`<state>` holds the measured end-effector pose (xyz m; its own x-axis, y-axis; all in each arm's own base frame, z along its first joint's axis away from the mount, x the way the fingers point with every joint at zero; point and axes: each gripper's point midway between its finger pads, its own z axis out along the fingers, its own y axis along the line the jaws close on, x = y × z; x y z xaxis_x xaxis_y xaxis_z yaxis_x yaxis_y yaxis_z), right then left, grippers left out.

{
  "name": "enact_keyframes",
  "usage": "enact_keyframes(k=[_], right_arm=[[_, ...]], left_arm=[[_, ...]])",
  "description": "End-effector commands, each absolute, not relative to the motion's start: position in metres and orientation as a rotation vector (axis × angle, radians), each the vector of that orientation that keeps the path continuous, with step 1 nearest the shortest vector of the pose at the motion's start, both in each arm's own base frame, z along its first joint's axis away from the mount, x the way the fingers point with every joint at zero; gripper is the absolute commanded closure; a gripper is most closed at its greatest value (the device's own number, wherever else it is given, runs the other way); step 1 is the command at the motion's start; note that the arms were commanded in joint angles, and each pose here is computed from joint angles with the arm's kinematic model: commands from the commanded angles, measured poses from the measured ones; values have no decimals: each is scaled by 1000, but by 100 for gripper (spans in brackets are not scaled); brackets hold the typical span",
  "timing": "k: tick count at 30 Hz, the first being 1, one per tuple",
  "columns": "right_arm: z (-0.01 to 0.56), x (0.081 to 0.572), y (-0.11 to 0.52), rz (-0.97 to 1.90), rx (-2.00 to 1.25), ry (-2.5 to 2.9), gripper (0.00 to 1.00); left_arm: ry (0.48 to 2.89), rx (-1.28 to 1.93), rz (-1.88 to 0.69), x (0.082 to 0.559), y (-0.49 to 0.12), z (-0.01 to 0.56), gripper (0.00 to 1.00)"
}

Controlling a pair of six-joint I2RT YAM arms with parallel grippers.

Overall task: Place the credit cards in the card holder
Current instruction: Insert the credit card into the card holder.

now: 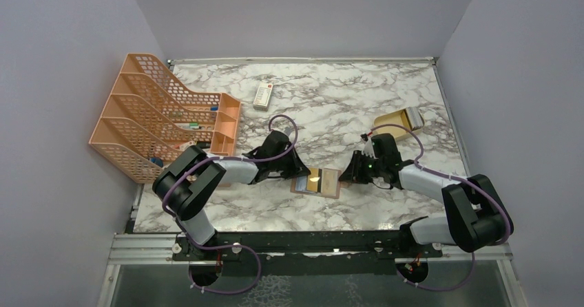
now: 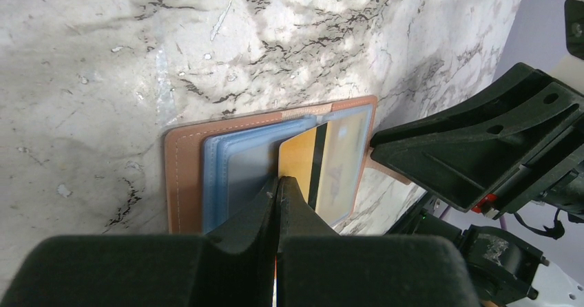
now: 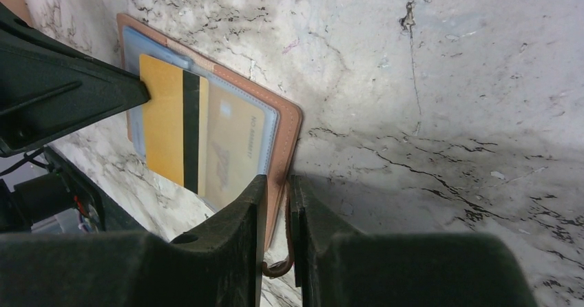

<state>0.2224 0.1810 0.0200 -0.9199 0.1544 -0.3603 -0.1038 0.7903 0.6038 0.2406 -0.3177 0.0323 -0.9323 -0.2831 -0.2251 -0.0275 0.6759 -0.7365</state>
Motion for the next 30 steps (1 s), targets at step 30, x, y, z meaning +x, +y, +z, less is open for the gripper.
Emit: enact_keyframes(k=[30], right_arm=[[27, 223, 189, 970, 62, 2536, 84]], left_arm=[[2574, -69, -1185, 228, -347, 32, 100]])
